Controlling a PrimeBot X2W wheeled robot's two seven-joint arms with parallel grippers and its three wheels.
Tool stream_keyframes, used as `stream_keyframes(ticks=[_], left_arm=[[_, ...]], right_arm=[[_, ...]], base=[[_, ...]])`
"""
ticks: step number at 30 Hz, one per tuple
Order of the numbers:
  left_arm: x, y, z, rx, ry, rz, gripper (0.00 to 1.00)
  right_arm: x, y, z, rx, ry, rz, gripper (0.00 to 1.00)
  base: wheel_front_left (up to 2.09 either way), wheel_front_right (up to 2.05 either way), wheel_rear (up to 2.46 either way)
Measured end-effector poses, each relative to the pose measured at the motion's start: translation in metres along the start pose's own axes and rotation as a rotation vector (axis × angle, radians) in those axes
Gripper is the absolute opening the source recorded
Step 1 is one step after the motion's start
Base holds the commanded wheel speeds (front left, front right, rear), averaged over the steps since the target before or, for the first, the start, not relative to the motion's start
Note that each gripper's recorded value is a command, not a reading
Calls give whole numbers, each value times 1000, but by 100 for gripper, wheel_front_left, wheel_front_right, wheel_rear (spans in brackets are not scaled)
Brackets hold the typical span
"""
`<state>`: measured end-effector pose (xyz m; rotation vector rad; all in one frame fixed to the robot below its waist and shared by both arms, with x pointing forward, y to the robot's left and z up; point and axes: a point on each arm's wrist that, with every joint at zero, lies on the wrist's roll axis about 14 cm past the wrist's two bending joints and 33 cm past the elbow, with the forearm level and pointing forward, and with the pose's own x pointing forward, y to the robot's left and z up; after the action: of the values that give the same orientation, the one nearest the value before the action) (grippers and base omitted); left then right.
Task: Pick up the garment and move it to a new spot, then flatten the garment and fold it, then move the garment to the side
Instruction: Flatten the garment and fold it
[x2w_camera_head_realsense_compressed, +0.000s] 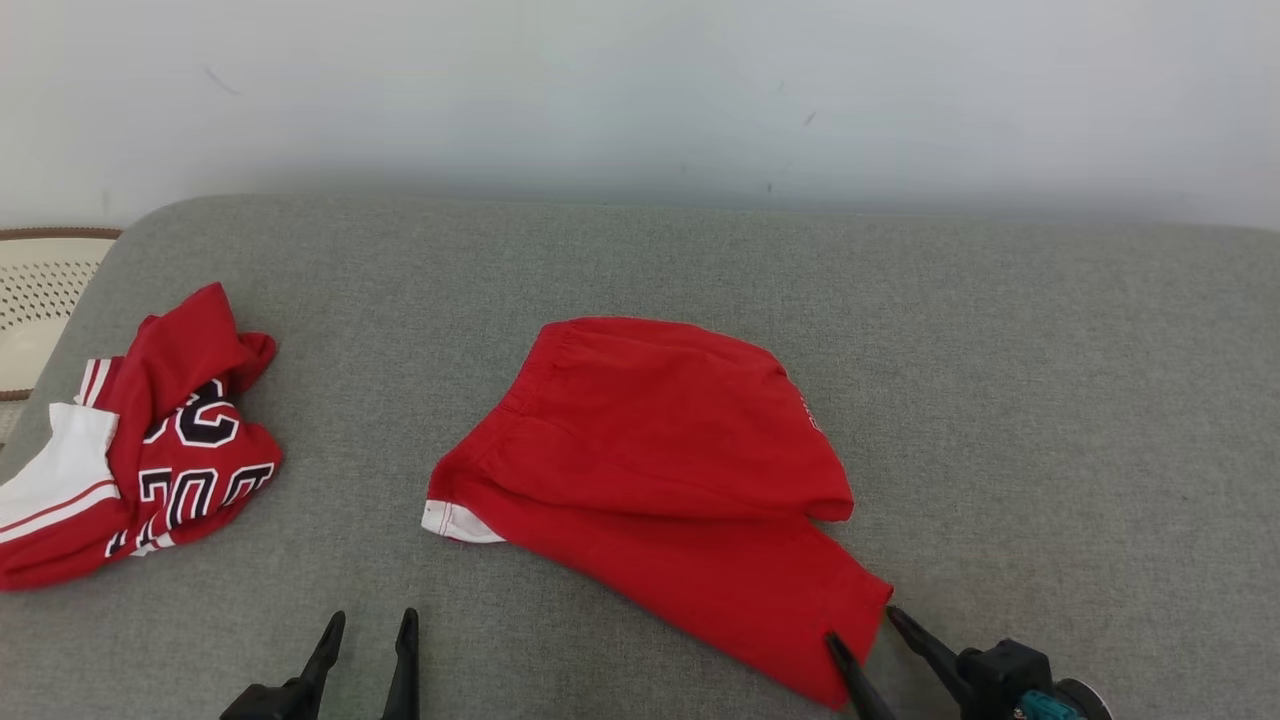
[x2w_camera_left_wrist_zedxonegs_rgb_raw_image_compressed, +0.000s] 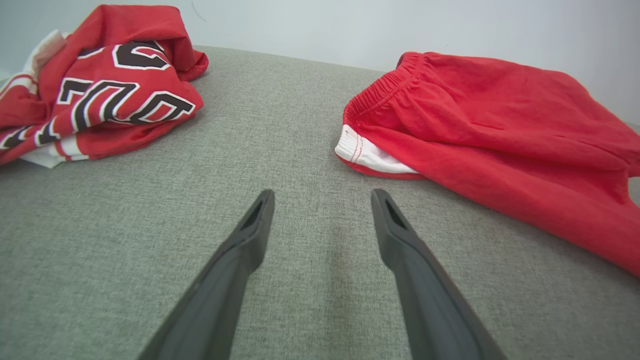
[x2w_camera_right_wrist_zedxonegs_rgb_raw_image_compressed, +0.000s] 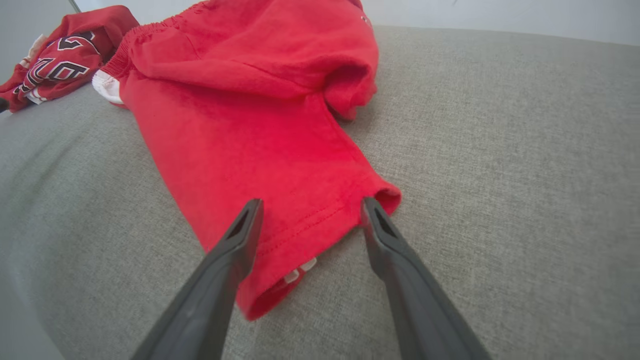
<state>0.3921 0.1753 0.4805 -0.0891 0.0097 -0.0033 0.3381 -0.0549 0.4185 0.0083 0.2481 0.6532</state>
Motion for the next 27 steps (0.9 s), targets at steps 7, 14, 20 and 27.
stream_keyframes(ticks=[7,14,20,27], left_arm=[[0,-2,0,-1,-1,-5,100],[-3,0,2,2,-4,-3,100],[-3,3,1,5,-2,2,100],[-3,4,-3,6,10,8,100]], right_arm=[[-3,-17,-4,33,7,-74,100],[6,-8,-9,53,26,-50,100],[17,-7,-4,59,18,-36,24],[25,-31,34,54,-91,-78,0]], base=[[0,0,0],[0,0,0],[0,0,0],[0,0,0]])
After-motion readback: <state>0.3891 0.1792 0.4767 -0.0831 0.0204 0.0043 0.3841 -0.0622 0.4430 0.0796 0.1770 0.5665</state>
